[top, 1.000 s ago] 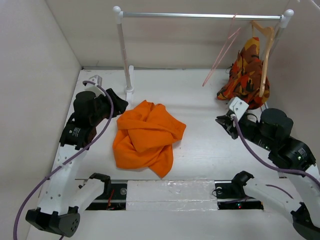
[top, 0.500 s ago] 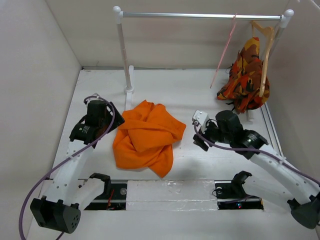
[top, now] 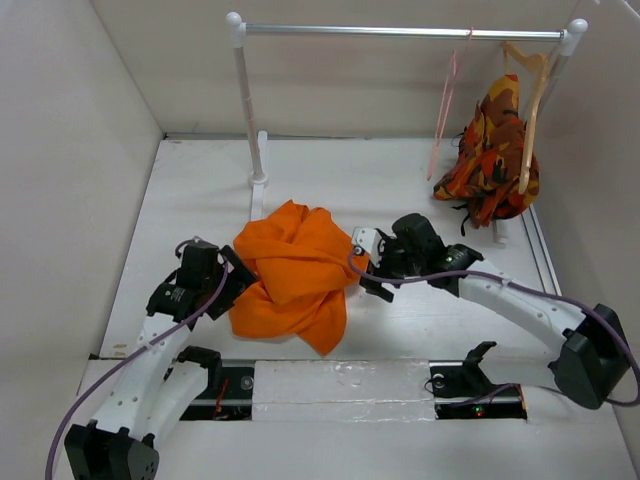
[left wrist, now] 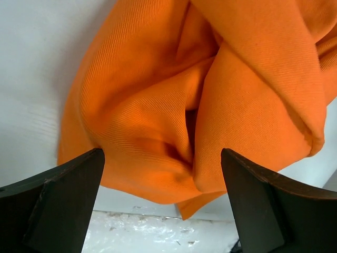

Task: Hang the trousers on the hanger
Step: Flatten out the trousers at the center of the board.

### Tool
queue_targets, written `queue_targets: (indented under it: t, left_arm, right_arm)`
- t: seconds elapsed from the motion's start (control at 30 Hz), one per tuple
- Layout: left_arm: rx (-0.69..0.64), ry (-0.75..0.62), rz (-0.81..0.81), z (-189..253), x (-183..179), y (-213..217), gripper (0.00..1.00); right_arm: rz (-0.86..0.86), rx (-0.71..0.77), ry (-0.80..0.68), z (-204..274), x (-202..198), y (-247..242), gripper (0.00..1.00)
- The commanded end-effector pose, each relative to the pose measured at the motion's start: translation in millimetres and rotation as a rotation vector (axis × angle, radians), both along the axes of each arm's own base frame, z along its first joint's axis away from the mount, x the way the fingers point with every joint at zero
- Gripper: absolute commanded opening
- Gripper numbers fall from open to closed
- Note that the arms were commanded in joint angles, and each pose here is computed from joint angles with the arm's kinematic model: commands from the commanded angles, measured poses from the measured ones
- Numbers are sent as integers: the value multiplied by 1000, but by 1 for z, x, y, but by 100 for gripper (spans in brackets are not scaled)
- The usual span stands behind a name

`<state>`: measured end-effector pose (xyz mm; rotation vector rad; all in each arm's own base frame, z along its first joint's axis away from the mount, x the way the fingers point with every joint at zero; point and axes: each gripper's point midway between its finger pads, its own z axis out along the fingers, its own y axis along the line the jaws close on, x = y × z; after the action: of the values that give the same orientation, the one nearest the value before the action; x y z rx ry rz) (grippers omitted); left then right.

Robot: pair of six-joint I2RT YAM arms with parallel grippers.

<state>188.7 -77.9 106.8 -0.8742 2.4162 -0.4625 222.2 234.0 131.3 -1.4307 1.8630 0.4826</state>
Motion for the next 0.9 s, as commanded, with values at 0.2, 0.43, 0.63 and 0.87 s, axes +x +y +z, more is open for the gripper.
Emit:
queue_targets:
  t: [0.2, 0.43, 0.63, 0.87]
  left_arm:
    - [-151, 65, 37, -30, -3, -21, 85]
    - [-109, 95, 81, -59, 5, -21, 70]
    - [38, -56, 142, -4, 46, 4, 0]
    - [241, -441, 308, 173, 67, 63, 0]
  right_arm:
    - [142, 112, -69, 10, 36, 60, 87]
    - [170, 130, -31, -8, 53, 86, 40]
    - [133, 153, -140, 59, 45, 78, 0]
    - [163, 177, -268, 217, -19, 23, 0]
